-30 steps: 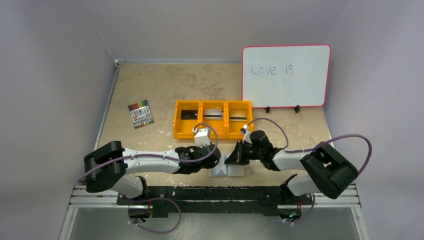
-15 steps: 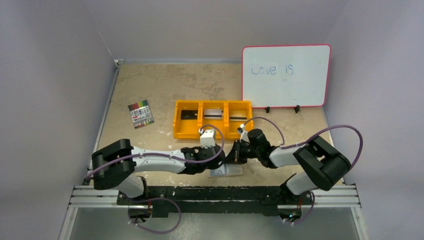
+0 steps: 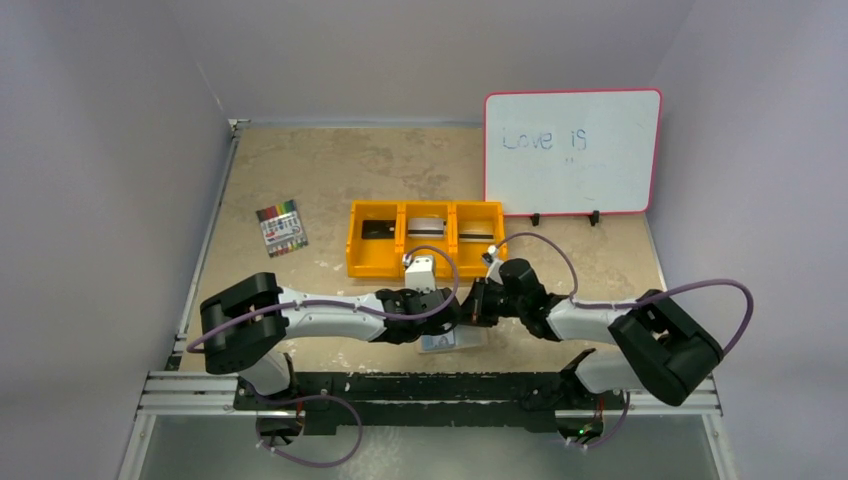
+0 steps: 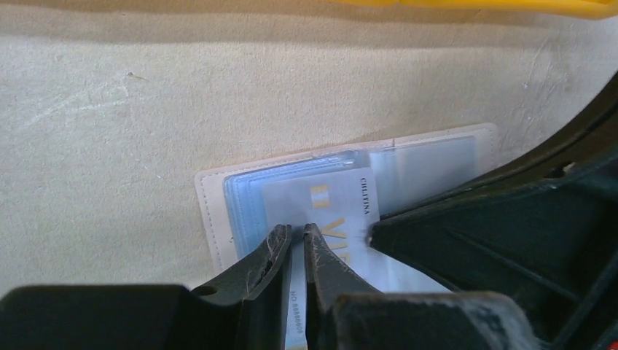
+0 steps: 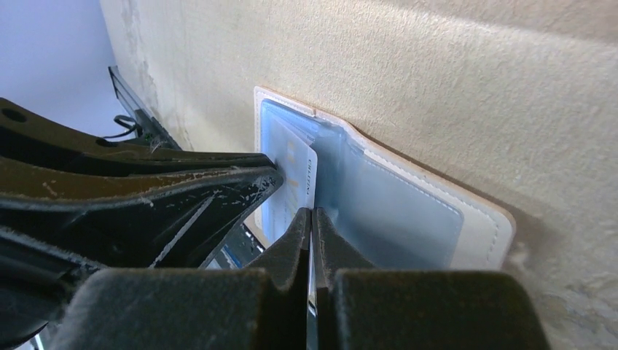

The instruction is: Take the credit cards out of the card holder

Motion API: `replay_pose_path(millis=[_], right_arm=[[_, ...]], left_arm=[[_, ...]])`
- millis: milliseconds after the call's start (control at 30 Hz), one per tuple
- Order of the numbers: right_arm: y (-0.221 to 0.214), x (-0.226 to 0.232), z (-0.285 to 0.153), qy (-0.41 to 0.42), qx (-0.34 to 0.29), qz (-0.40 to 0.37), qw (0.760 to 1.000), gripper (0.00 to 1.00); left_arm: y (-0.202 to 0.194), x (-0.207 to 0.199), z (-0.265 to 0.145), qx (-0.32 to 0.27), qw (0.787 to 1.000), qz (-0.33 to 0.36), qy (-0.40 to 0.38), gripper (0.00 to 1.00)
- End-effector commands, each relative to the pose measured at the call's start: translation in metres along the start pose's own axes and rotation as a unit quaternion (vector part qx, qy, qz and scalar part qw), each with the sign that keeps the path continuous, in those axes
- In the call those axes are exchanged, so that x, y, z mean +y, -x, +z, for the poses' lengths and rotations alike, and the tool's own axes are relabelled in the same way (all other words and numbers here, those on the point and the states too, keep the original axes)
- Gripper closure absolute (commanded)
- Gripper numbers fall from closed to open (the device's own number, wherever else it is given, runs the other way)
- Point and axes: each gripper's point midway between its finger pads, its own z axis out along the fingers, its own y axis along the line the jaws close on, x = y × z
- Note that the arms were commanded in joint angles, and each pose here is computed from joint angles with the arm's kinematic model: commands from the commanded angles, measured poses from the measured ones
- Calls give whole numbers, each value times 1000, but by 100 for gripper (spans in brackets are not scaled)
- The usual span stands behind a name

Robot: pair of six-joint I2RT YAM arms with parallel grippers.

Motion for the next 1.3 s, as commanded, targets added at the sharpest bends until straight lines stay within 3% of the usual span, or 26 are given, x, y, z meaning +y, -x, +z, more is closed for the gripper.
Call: replay_pose_path(millis=[0, 933, 1133, 1267], right_arm=[[5, -4, -6, -10, -28, 18, 999, 100], [15, -32, -14, -55, -40, 23, 997, 100], [12, -19, -11, -15, -31, 33, 999, 85], [9, -17, -10, 2, -30, 55, 998, 81]], left_arm=[[2, 10, 2, -2, 1000, -1, 27, 89], [-5, 4, 10, 11, 999, 30, 27, 95], [-5, 2, 11, 14, 999, 36, 24, 96], [-6, 2, 11, 14, 999, 37, 25, 96]])
